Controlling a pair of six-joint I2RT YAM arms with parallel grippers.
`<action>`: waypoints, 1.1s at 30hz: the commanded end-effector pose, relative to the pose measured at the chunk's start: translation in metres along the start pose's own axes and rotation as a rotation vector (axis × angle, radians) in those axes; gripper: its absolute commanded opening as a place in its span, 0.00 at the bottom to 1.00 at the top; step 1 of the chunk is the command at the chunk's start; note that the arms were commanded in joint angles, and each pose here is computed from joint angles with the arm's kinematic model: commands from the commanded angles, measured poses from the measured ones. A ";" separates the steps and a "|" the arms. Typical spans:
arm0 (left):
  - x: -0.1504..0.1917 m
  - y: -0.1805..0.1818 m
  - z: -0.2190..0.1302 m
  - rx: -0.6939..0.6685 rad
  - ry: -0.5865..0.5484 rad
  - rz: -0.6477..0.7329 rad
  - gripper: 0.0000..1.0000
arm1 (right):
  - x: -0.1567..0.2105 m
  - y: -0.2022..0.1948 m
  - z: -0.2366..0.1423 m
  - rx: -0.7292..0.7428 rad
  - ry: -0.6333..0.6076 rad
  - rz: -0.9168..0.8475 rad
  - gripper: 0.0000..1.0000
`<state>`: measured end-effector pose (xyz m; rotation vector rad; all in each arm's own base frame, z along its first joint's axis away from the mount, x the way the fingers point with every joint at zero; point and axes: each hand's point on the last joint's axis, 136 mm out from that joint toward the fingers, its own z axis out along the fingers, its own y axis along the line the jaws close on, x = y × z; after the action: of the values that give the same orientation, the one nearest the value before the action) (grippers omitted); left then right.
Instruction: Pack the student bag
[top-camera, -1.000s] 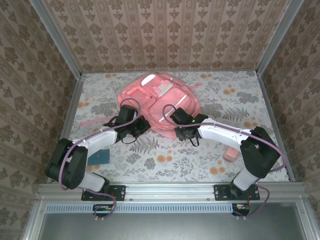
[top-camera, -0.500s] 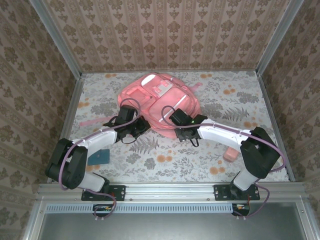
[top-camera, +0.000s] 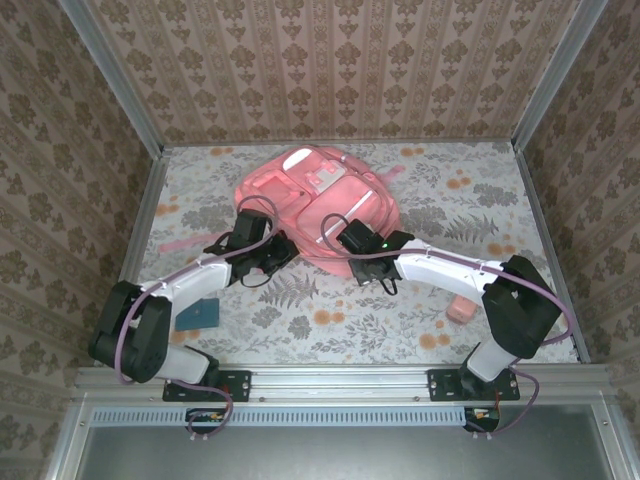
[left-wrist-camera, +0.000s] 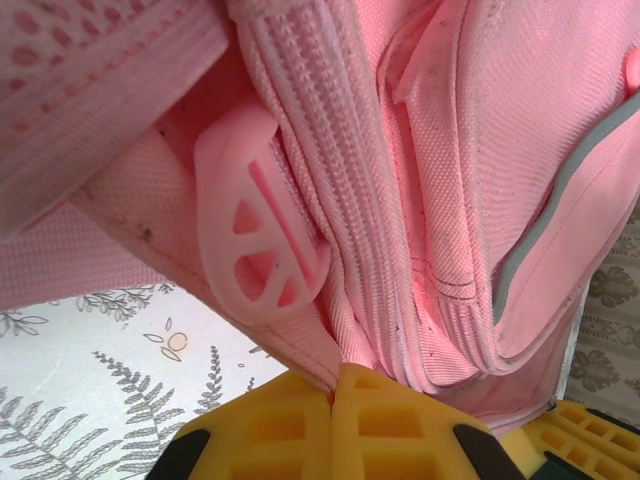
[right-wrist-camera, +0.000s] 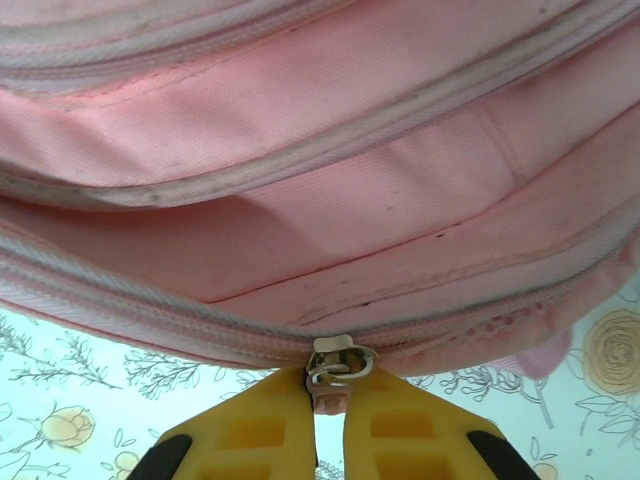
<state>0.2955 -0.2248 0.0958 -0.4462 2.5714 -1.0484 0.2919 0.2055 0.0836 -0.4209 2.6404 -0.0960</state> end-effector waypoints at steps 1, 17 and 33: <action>-0.014 0.006 -0.012 -0.026 -0.071 0.034 0.00 | -0.001 -0.028 -0.012 0.112 -0.027 0.084 0.03; -0.048 0.043 -0.022 -0.076 -0.113 -0.025 0.05 | -0.006 -0.003 -0.018 -0.176 0.020 0.152 0.37; -0.016 0.032 -0.044 0.008 -0.101 -0.151 0.62 | -0.002 0.014 -0.006 -0.171 0.069 0.047 0.41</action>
<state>0.2971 -0.1585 0.1059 -0.6346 2.4731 -0.9955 0.2880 0.2166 0.0910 -0.3629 2.7180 0.1503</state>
